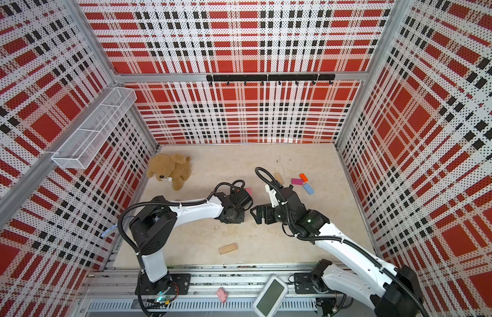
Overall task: Assemble the letter p with building blocks
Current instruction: Assemble the building block at the center of the board.
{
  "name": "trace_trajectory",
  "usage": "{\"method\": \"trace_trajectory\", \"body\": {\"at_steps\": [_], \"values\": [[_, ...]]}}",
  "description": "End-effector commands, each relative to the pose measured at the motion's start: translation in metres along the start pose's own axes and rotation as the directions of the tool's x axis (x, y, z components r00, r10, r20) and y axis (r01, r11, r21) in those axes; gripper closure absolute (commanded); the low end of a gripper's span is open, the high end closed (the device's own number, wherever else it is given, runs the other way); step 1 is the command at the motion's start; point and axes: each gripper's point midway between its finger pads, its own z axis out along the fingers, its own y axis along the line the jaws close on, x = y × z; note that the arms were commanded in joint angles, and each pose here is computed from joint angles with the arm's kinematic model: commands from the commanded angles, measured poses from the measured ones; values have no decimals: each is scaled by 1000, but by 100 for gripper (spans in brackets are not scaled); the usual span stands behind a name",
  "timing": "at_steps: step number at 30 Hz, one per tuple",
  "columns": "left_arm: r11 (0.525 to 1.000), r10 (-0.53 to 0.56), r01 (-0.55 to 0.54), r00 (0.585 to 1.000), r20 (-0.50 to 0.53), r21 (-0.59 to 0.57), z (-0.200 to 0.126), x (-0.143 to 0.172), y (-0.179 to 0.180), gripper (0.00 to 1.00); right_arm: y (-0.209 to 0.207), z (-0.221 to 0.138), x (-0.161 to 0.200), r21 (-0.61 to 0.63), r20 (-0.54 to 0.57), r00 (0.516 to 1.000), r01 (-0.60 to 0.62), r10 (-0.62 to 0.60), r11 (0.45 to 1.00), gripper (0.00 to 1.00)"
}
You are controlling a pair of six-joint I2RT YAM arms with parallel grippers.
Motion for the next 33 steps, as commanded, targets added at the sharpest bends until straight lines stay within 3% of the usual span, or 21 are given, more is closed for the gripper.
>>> {"method": "trace_trajectory", "body": {"at_steps": [1, 33], "values": [[1000, -11, 11, 1000, -27, -21, 13, 3, 3, 83, 14, -11, -21, -33, 73, 997, 33, -30, 999, 0], [999, -26, 26, 999, -29, -24, 16, 1, 7, 80, 16, -9, -19, -33, 64, 997, 42, -40, 999, 0]]}}
